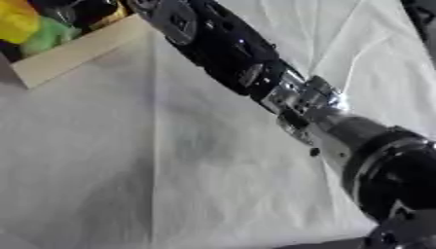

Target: Pick up objects on the table and place them in the box.

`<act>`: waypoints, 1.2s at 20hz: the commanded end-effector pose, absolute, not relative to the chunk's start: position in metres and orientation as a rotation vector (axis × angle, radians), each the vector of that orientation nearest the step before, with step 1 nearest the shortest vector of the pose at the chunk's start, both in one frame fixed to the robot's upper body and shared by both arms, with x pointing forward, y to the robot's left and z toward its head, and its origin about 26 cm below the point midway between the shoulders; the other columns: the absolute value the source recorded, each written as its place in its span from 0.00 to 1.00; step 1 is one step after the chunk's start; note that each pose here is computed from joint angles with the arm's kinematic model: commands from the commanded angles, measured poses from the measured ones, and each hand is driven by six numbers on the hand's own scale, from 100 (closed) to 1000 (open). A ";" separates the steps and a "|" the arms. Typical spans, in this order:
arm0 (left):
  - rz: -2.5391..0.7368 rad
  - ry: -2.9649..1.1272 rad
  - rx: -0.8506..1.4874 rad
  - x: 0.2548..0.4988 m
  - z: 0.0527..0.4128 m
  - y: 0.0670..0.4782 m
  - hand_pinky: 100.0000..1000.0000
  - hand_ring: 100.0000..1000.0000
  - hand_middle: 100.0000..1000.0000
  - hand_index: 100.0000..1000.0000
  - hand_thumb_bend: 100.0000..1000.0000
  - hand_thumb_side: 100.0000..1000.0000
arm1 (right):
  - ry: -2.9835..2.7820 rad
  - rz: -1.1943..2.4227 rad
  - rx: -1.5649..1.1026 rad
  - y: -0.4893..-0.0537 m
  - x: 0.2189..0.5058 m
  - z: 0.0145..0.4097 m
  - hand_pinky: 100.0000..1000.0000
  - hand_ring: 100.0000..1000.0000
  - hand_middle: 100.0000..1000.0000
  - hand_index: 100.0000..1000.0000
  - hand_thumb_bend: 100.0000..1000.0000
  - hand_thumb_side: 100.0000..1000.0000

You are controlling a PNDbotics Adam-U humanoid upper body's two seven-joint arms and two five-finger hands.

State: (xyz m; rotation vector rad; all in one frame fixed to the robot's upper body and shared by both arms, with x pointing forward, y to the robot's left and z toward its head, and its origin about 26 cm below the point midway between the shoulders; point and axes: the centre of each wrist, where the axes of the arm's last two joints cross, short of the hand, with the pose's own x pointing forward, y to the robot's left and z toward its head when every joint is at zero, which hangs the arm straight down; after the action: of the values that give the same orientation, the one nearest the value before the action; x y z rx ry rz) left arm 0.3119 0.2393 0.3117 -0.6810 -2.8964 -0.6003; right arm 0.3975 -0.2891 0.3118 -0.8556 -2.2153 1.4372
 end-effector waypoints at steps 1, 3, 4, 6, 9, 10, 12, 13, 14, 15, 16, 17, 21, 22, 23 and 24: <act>-0.626 -2.906 -0.660 0.308 0.316 0.242 0.83 0.78 0.66 0.78 0.00 0.52 | -2.259 1.376 -0.888 -0.299 0.383 0.334 0.86 0.84 0.90 1.00 0.00 0.00; -0.615 -2.899 -0.645 0.308 0.314 0.245 0.83 0.78 0.66 0.78 0.00 0.52 | -2.278 1.345 -0.862 -0.303 0.375 0.336 0.87 0.84 0.89 1.00 0.00 0.01; -0.609 -2.897 -0.635 0.308 0.312 0.246 0.83 0.78 0.66 0.78 0.00 0.52 | -2.293 1.325 -0.843 -0.306 0.370 0.338 0.87 0.83 0.89 1.00 0.00 0.02; -0.594 -2.893 -0.600 0.308 0.309 0.251 0.83 0.78 0.66 0.78 0.00 0.52 | -2.338 1.269 -0.807 -0.313 0.355 0.342 0.87 0.83 0.88 0.97 0.00 0.04; -0.560 -2.885 -0.535 0.307 0.305 0.260 0.83 0.78 0.66 0.78 0.00 0.52 | -2.427 1.159 -0.738 -0.320 0.326 0.351 0.89 0.81 0.85 0.93 0.00 0.16; -0.552 -2.884 -0.519 0.307 0.304 0.262 0.83 0.78 0.66 0.78 0.00 0.52 | -2.452 1.124 -0.713 -0.322 0.317 0.354 0.90 0.81 0.84 0.91 0.00 0.25; -0.536 -2.879 -0.476 0.307 0.301 0.267 0.83 0.78 0.66 0.78 0.00 0.52 | -2.503 1.044 -0.655 -0.325 0.299 0.360 0.91 0.81 0.84 0.91 0.00 0.34; -0.527 -2.876 -0.450 0.306 0.300 0.271 0.83 0.78 0.66 0.78 0.00 0.52 | -2.523 1.014 -0.629 -0.326 0.289 0.362 0.91 0.82 0.84 0.91 0.00 0.35; -0.519 -2.875 -0.423 0.306 0.298 0.274 0.83 0.78 0.66 0.79 0.00 0.52 | -2.539 0.989 -0.606 -0.327 0.281 0.363 0.92 0.82 0.84 0.90 0.00 0.39; -0.512 -2.874 -0.395 0.305 0.297 0.277 0.82 0.78 0.66 0.79 0.00 0.52 | -2.552 0.964 -0.588 -0.330 0.276 0.363 0.92 0.82 0.84 0.90 0.00 0.54; -0.507 -2.873 -0.368 0.305 0.296 0.280 0.82 0.78 0.66 0.79 0.00 0.52 | -2.565 0.937 -0.572 -0.333 0.273 0.364 0.92 0.81 0.84 0.90 0.00 0.43; -0.501 -2.870 -0.343 0.304 0.295 0.283 0.82 0.78 0.66 0.79 0.00 0.52 | -2.578 0.914 -0.559 -0.337 0.271 0.364 0.92 0.82 0.84 0.90 0.00 0.42; -0.489 -2.859 -0.263 0.303 0.292 0.290 0.82 0.78 0.66 0.79 0.00 0.52 | -2.630 0.833 -0.535 -0.352 0.264 0.362 0.92 0.81 0.84 0.90 0.00 0.42; -0.486 -2.853 -0.243 0.302 0.291 0.292 0.82 0.78 0.66 0.79 0.00 0.52 | -2.638 0.818 -0.531 -0.356 0.263 0.360 0.92 0.81 0.84 0.90 0.00 0.42; -0.485 -2.846 -0.219 0.302 0.291 0.295 0.82 0.78 0.66 0.79 0.00 0.52 | -2.647 0.801 -0.527 -0.360 0.262 0.358 0.92 0.80 0.83 0.90 0.00 0.41; -0.486 -2.842 -0.193 0.301 0.290 0.297 0.82 0.78 0.66 0.79 0.00 0.52 | -2.654 0.783 -0.522 -0.364 0.261 0.355 0.92 0.80 0.83 0.91 0.00 0.42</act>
State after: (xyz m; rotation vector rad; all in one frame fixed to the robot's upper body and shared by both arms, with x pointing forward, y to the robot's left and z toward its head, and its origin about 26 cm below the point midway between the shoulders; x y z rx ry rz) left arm 0.3061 0.2910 0.2798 -0.2494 -2.8185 -0.4497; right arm 0.2691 -0.3636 0.3374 -0.5017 -2.5994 0.7537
